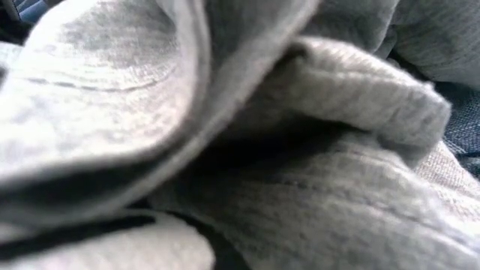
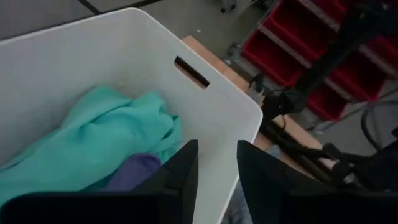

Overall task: Sort clothes
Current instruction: Put the blue towel into the laundry bin

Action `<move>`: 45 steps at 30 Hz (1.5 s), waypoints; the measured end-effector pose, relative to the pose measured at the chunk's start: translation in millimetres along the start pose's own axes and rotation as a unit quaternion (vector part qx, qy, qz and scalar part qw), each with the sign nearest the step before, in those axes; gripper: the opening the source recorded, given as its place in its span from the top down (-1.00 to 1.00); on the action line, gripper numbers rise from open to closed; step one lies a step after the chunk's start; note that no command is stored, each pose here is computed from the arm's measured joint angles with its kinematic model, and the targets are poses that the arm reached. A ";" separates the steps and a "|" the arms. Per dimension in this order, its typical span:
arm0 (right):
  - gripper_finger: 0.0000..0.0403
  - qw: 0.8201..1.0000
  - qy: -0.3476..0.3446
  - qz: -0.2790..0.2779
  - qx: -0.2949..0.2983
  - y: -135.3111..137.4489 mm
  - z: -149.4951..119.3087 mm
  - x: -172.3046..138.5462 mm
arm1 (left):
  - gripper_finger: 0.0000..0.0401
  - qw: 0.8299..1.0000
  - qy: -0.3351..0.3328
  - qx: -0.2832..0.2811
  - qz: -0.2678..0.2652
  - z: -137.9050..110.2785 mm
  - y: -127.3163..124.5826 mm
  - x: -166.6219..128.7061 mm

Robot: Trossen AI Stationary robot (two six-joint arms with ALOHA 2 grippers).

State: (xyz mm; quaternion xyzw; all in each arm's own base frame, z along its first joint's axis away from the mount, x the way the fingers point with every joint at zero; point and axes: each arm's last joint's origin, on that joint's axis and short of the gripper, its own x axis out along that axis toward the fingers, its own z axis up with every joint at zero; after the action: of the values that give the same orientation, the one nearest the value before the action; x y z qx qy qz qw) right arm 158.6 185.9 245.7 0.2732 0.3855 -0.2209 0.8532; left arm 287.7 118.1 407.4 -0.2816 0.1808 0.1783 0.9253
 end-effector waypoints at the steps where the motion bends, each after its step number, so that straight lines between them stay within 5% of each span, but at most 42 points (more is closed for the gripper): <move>1: 0.30 1.000 -0.001 0.001 0.006 0.6 1.7 1.2 | 0.42 1.000 -0.001 0.011 0.006 -1.8 -4.0 -6.5; 15: -0.45 0.999 0.010 0.008 0.037 5.7 26.3 20.2 | 0.43 0.994 0.047 0.055 0.081 -46.4 -37.5 -81.4; 21: -0.71 0.995 0.031 0.084 0.034 9.8 29.8 52.0 | 0.43 0.994 0.084 0.055 0.043 -95.0 -43.2 -81.6; 27: -0.72 0.998 0.047 0.043 0.017 -4.9 29.4 85.1 | 0.43 0.996 0.079 0.040 -0.018 -146.4 -50.8 -81.3; 32: -0.43 0.998 0.067 -0.002 0.006 -15.2 32.9 113.8 | 0.43 0.997 0.071 0.026 -0.032 -185.6 -57.6 -80.4; 39: 0.86 0.996 0.090 0.011 -0.025 -18.0 47.3 137.4 | 0.43 0.996 0.080 0.001 -0.045 -228.9 -66.2 -85.9; 45: 0.97 0.996 0.077 0.004 -0.037 -3.9 76.0 101.9 | 0.43 0.995 0.074 0.000 -0.073 -261.2 -67.3 -89.4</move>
State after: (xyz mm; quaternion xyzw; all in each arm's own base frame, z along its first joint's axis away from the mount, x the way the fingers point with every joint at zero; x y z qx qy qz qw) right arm 258.7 117.6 207.3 0.2596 0.4565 -0.1813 0.8315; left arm 177.8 -107.6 274.3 -0.3066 0.2274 0.0891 0.9200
